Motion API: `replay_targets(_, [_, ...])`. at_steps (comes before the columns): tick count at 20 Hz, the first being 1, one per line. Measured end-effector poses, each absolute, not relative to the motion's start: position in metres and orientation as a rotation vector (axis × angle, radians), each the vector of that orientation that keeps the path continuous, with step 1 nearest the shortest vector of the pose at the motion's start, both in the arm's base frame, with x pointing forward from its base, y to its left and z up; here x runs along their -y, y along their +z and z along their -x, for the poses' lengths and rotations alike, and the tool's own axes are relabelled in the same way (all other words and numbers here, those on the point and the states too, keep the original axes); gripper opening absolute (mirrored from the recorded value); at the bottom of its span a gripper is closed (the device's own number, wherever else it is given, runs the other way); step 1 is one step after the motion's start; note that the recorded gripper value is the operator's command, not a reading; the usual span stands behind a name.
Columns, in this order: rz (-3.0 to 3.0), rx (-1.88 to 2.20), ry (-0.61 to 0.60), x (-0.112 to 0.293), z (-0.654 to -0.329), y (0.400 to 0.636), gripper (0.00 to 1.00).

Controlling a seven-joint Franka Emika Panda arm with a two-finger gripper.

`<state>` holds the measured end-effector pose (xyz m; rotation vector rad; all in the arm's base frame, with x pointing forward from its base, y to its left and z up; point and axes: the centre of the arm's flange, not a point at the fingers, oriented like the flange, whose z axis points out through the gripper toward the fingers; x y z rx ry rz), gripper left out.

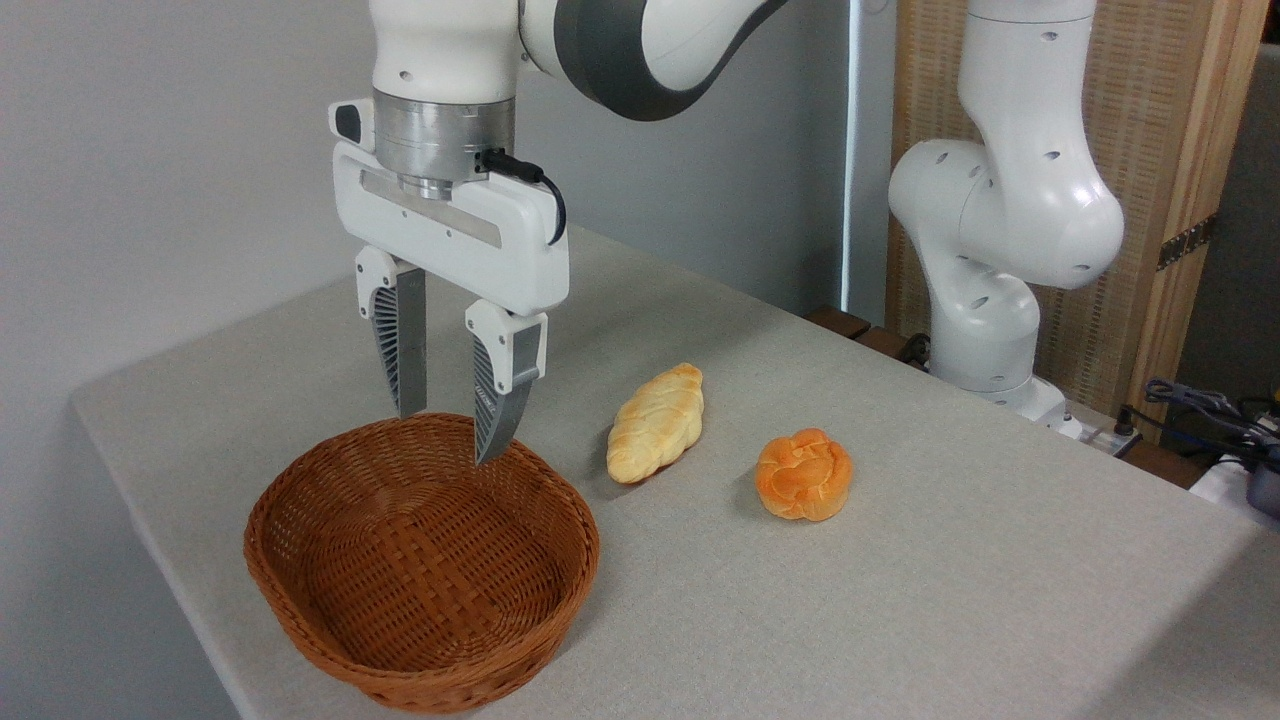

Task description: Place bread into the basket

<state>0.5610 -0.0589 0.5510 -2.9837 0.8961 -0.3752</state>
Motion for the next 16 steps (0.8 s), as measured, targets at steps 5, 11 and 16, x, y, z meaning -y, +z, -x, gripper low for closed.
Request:
replay_targets(5, [2.991,-0.889,-0.375,0.0582,-0.5609,0.5508,1.00])
replay_targets(11, [2.996,-0.890,-0.354,0.0579,-0.5598,0.5493,1.00])
replay_targets(16, [2.992,-0.950,-0.283,0.0578,-0.5543,0.5464,1.00])
